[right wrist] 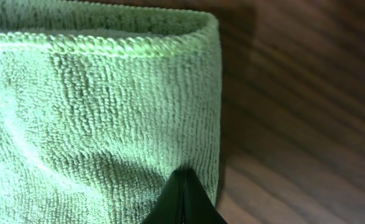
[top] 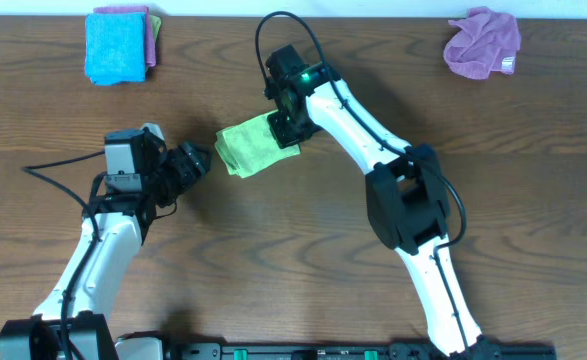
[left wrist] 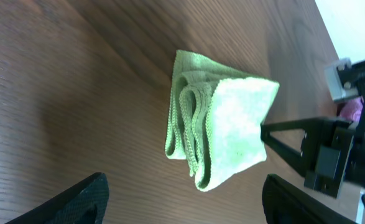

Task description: Fold the cloth

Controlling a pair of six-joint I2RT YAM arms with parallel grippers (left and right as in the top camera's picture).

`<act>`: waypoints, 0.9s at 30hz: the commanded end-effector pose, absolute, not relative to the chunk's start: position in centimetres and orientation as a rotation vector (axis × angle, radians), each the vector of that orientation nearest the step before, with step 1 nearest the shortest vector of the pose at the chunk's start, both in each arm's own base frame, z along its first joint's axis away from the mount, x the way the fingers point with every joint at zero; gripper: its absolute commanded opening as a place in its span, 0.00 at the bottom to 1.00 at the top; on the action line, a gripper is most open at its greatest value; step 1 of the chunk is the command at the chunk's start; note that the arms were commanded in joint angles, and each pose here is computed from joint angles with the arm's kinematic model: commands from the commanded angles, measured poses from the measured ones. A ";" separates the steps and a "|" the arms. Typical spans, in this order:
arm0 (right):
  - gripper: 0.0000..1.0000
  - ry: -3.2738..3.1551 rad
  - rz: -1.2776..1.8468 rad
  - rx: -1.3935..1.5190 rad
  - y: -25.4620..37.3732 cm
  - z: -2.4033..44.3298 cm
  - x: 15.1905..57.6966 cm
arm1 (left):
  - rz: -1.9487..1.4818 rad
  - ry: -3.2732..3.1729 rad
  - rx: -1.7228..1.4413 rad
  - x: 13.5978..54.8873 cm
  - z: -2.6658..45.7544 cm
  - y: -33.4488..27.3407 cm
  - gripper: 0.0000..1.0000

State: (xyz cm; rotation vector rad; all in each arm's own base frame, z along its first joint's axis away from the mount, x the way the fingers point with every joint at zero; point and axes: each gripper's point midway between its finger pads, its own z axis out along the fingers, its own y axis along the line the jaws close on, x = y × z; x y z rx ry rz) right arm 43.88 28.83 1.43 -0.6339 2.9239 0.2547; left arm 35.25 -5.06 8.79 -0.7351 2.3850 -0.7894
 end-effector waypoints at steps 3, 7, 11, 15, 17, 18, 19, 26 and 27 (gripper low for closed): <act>0.01 2.957 0.264 -0.628 29.9 1.5 42.4 | -0.782 2.377 -0.755 35.5 8.7 -4.5 0.82; 0.01 2.974 0.261 -0.602 29.8 1.6 42.1 | -0.778 2.377 -0.747 35.5 8.7 -4.5 0.82; 0.01 2.950 0.272 -0.578 29.5 3.2 42.6 | -0.770 2.387 -0.755 35.6 8.1 -4.2 0.83; 0.01 2.906 0.281 -0.563 29.3 5.5 43.1 | -0.776 2.408 -0.758 36.2 6.4 -4.2 0.86; 0.01 2.901 0.273 -0.558 29.1 5.7 43.3 | -0.830 2.405 -0.734 36.8 5.9 -4.8 0.87; 0.01 2.909 0.270 -0.553 28.9 5.7 43.2 | -0.872 2.394 -0.709 37.3 5.7 -5.3 0.88; 0.01 2.916 0.267 -0.549 28.7 5.6 43.2 | -0.909 2.380 -0.684 37.9 5.5 -5.7 0.88; 0.01 2.929 0.259 -0.546 28.2 5.6 43.1 | -1.100 2.349 -0.605 39.3 3.8 -7.7 0.89; 0.01 2.929 0.259 -0.546 28.2 5.6 43.1 | -1.102 2.362 -0.616 39.2 3.2 -7.7 0.89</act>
